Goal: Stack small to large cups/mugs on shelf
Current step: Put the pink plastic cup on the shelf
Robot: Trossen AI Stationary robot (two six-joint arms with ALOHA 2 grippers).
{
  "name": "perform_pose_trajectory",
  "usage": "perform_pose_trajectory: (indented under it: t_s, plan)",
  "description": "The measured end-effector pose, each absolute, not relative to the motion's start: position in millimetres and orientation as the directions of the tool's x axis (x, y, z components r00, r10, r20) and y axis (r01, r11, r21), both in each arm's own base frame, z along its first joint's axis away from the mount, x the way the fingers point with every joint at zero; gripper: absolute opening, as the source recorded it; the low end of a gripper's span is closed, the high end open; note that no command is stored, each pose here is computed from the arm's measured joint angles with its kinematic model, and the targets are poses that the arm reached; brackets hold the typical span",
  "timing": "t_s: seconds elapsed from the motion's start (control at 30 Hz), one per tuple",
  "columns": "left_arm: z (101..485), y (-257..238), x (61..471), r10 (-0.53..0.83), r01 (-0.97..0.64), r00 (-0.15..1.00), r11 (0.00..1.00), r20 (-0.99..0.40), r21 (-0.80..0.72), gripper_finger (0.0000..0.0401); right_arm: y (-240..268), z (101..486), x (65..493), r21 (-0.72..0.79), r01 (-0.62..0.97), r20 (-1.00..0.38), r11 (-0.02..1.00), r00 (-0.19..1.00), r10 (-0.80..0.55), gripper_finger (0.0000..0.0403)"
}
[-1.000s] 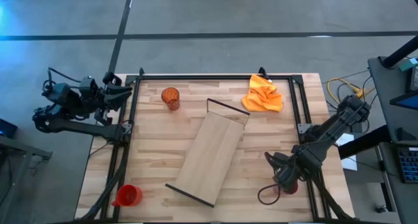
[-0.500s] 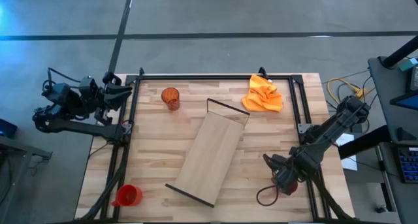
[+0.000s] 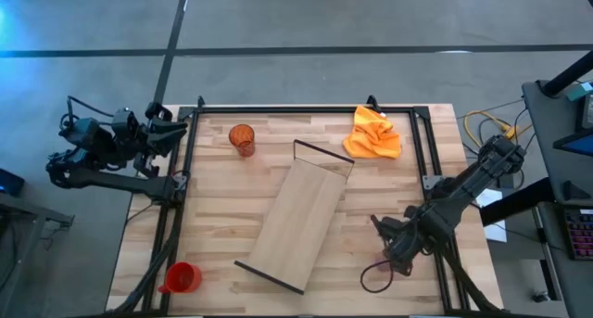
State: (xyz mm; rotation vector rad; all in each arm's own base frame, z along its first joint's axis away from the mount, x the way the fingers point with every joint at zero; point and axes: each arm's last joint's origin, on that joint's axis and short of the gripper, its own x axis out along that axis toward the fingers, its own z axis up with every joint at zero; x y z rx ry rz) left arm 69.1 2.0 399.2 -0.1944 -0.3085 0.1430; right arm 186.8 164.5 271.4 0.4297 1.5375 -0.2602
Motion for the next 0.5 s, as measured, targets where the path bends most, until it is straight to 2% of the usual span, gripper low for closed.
perform_pose_trajectory:
  t_s: [0.1, 0.23, 0.33, 0.5]
  plan:
    - [399.1, 2.0, 69.2, 0.17, -0.111, 0.943, 0.971, 0.287, -0.211, 0.0061, 154.8, 291.4, 203.0, 0.103, 0.396, -0.983, 0.913, 0.181, 0.033, 0.001]
    - [399.0, 2.0, 69.6, 0.17, -0.111, 0.943, 0.971, 0.285, -0.212, 0.0061, 127.3, 314.8, 227.7, 0.015, 0.394, -0.924, 0.919, 0.356, -0.137, 0.0009]
    - [399.1, 1.9, 70.3, 0.171, -0.111, 0.943, 0.971, 0.285, -0.212, 0.0061, 99.5, 324.2, 244.7, -0.042, 0.419, -0.896, 0.907, 0.387, -0.22, 0.0009]
    - [398.0, 1.7, 75.2, 0.173, -0.117, 0.947, 0.971, 0.269, -0.21, 0.0061, 51.1, 333.1, 266.9, -0.074, 0.452, -0.883, 0.889, 0.385, -0.269, 0.0009]
